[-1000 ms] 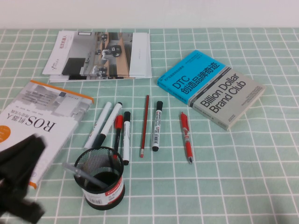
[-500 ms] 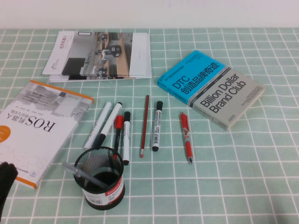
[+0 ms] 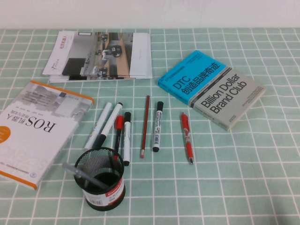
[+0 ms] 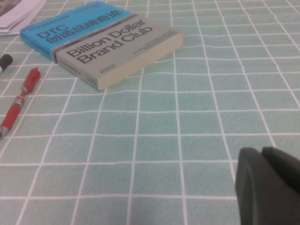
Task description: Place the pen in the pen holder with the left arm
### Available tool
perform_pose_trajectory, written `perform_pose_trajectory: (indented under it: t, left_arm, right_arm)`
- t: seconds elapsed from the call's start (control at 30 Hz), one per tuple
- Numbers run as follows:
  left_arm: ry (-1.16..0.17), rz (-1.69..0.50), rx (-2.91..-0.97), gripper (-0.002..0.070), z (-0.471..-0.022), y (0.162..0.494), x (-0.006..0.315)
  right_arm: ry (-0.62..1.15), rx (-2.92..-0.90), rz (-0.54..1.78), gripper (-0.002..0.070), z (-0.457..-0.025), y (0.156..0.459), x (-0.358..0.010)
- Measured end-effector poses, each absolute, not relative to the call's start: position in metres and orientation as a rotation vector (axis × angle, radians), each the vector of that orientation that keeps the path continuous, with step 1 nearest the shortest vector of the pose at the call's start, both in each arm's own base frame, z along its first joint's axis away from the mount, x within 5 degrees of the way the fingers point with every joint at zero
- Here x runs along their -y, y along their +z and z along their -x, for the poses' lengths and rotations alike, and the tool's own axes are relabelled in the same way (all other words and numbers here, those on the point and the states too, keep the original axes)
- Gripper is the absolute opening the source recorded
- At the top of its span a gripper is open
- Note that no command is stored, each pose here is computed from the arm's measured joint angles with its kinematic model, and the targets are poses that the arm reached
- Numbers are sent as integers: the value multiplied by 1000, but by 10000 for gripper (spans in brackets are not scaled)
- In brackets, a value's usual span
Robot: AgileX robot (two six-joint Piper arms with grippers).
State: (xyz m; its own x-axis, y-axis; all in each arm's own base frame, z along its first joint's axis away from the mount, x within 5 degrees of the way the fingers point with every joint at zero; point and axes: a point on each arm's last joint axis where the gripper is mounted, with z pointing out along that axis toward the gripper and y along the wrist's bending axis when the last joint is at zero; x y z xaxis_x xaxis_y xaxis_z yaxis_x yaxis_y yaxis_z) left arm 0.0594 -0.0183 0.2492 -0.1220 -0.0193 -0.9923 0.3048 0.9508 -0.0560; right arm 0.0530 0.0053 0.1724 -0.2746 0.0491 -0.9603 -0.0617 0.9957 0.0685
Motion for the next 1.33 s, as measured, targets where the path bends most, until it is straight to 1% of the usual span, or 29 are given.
perform_pose_trajectory:
  t: [0.1,0.2,0.37,0.6,0.87,1.33]
  left_arm:
    - [-198,-190,-1646,-3,-52,247,12]
    - [-160,-135,-1627,-3,-47,235,9]
    - [-147,-75,-1700,-3,-51,208,8]
    - [-144,-72,-1770,-3,-54,182,8]
    - [-135,-81,-1867,-3,-52,172,8]
    - [-126,-90,-1873,-3,-52,172,7]
  right_arm:
    - [108,-1846,8,-20,-53,172,-5]
    - [110,-1846,7,-20,-53,172,-5]
    - [112,-1846,5,-20,-53,172,-5]
    - [116,-1846,3,-20,-53,172,-6]
    - [120,-1846,0,-20,-53,172,-6]
    - [122,-1846,-1,-20,-53,172,-6]
